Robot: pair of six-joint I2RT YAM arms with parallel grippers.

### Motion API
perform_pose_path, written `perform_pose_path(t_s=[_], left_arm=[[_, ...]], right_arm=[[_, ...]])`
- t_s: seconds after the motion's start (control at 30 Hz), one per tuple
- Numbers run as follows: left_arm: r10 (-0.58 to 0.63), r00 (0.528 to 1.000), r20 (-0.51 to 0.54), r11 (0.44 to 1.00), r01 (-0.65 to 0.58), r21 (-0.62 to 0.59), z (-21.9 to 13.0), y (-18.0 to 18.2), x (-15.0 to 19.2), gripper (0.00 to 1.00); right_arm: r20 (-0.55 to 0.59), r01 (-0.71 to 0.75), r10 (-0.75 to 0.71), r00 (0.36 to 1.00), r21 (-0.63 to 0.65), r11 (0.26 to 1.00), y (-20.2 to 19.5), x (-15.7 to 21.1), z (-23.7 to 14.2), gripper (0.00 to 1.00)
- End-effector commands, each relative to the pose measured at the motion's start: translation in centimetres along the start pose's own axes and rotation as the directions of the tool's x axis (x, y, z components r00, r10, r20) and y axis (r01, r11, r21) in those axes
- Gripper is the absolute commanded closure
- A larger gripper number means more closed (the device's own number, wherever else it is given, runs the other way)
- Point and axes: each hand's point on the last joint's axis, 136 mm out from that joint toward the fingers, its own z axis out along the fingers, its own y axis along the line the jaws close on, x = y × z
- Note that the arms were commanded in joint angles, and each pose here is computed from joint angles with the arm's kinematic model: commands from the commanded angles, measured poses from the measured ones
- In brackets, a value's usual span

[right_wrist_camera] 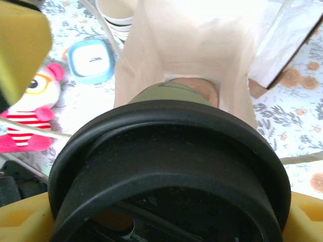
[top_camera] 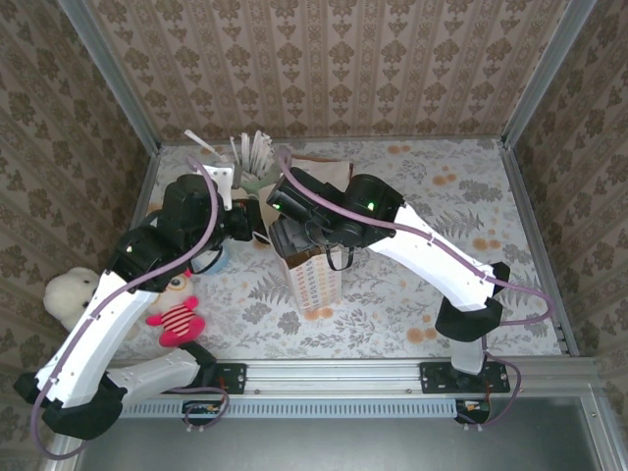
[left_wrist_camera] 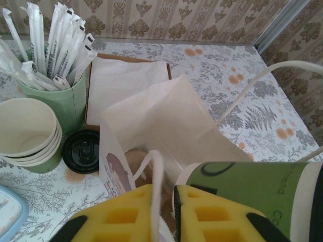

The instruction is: Pack the takeout coffee

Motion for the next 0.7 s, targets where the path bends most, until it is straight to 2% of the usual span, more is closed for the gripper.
perform_pose_path(t_s=[0.0, 0.07, 0.23, 0.5, 0.67], left_arm=[[-0.009, 1.0, -0.005, 0.999, 0.009, 0.04, 0.1, -0.7, 0.4, 0.9], [-0.016, 1.0, -0.012, 0.999, 0.017, 0.039, 0.4, -0.7, 0.6, 0.93], [-0.011, 1.0, -0.012, 1.0, 0.012, 0.02, 0.2, -0.3, 0.8, 0.93], [0.031, 1.0, 0.005, 0.999, -0.031, 0.041, -1.1, -0.4, 0.6, 0.93], [0.044, 0.999, 0.013, 0.998, -0.045, 0.045, -1.4, -0.2, 0.8, 0.93]], right_arm=[[-0.056, 0.011, -0.009, 0.998, 0.038, 0.999, -0.4, 1.0, 1.1, 0.35], [-0.072, 0.012, -0.012, 0.997, 0.001, 1.0, 0.8, 1.3, 1.7, 0.35], [-0.088, 0.016, -0.017, 0.996, -0.016, 1.0, 1.9, 1.4, 3.4, 0.35], [-0.151, -0.011, 0.013, 0.988, 0.013, 1.0, -0.2, 2.5, 4.9, 0.35], [-0.149, -0.026, 0.034, 0.988, 0.054, 0.998, -1.8, 2.5, 4.8, 0.35]])
